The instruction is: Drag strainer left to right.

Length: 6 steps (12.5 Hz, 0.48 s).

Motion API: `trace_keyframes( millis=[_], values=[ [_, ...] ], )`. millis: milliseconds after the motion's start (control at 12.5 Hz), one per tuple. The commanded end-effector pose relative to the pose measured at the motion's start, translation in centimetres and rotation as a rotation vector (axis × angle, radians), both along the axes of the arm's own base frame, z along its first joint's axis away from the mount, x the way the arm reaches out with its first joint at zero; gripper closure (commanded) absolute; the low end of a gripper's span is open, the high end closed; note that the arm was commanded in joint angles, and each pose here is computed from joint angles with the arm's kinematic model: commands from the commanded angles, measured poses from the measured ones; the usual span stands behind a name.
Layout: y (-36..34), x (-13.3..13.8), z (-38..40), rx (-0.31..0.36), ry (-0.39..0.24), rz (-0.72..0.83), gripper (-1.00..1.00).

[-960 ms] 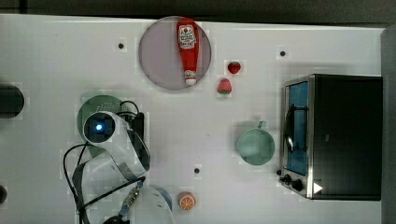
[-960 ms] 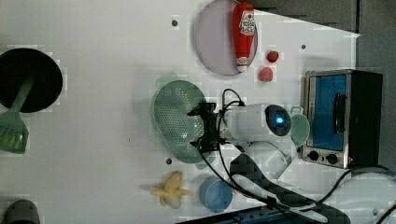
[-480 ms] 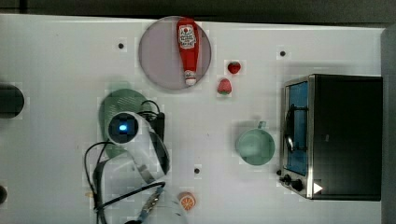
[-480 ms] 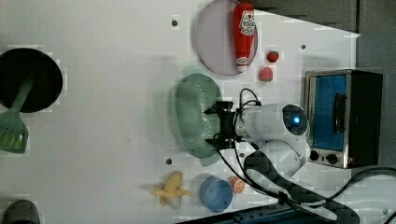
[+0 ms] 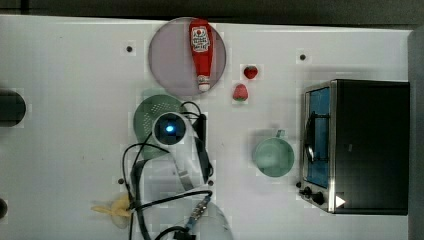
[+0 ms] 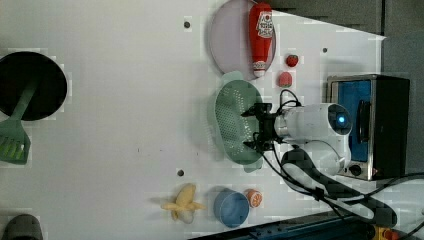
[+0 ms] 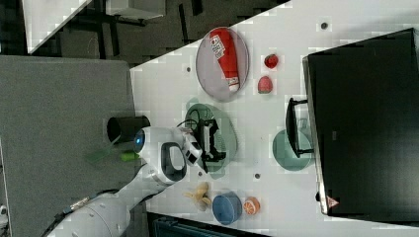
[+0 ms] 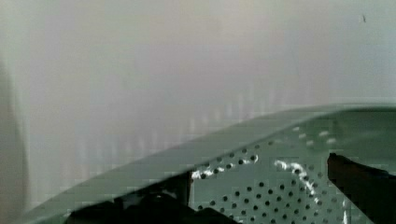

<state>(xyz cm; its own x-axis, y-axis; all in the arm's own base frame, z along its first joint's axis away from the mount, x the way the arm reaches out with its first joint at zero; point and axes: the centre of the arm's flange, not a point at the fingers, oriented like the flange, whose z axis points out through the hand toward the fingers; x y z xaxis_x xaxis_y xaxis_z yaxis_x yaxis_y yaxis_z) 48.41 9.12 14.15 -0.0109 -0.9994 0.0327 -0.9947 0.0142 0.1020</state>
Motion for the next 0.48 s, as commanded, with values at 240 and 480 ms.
trace_keyframes(
  millis=[240, 480],
  values=[
    [-6.5, 0.6, 1.7, -0.004, -0.015, 0.09, -1.0],
    [-10.1, 0.6, 1.6, -0.019, -0.013, 0.062, -1.0]
  ],
)
